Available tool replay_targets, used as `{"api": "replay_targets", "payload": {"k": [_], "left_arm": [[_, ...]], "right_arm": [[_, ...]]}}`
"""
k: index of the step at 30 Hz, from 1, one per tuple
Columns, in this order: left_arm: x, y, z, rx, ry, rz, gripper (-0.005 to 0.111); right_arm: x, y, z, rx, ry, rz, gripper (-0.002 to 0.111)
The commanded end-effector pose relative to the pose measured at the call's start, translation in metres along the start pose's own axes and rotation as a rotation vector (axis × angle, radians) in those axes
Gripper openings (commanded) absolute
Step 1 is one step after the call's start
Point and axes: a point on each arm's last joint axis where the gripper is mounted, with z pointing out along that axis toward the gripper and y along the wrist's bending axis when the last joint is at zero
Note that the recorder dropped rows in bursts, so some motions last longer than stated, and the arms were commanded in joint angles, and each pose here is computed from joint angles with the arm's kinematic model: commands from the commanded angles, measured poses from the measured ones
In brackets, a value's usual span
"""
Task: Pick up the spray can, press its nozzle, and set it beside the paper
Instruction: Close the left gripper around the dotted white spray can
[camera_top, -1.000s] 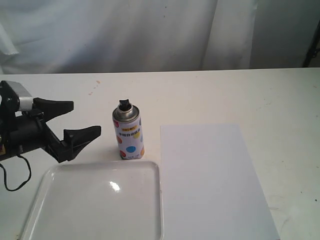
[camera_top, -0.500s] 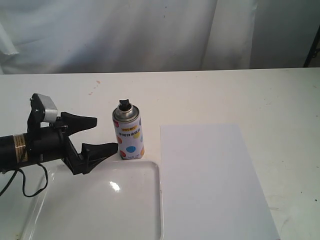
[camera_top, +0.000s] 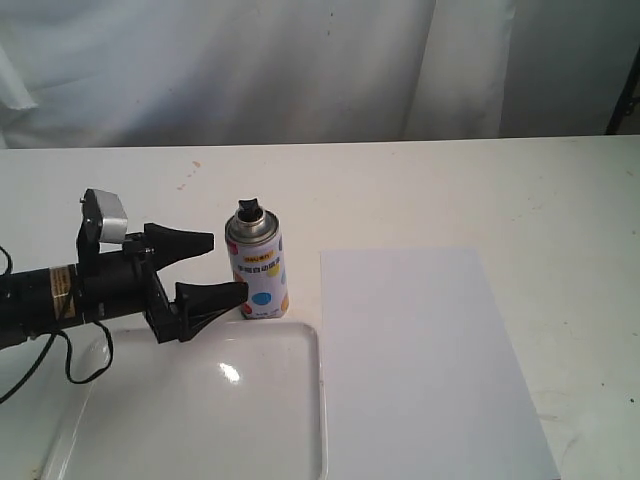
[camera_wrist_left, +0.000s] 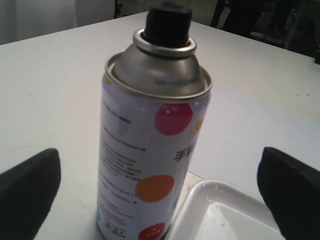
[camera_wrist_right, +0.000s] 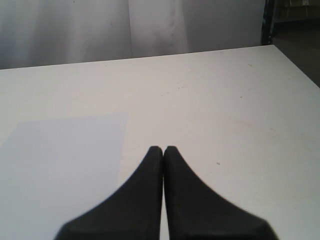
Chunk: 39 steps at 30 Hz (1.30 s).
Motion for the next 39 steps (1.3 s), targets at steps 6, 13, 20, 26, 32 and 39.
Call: {"api": "replay_targets", "payload": {"k": [6,13,20,26,32,39], "left_arm": [[-0.004,-0.001,0.022,0.075,0.008,0.049,0.105],[-0.009,-0.005,0.038,0.09,0.035,0.098,0.105],[0.0,0.005,0.043,0.04,0.045,0.061,0.105],[0.012,0.015,0.052,0.047,0.028,0.033,0.105],[0.012,0.021,0.059,0.078,-0.039,0.023,0.105],[0.022,0.024,0.062,0.079,-0.027,0.007,0.105]], "right_arm": [[0.001,-0.001,0.0,0.009,-0.003,-0.002,0.0],[0.001,-0.001,0.0,0.009,-0.003,-0.002,0.0],[0.001,-0.001,0.0,0.009,-0.003,-0.002,0.0],[0.001,-0.001,0.0,0.009,-0.003,-0.002,0.0],[0.001,-0.001,0.0,0.009,-0.003,-0.002,0.0],[0.001,-0.001,0.0,0.009,-0.003,-0.002,0.0]]}}
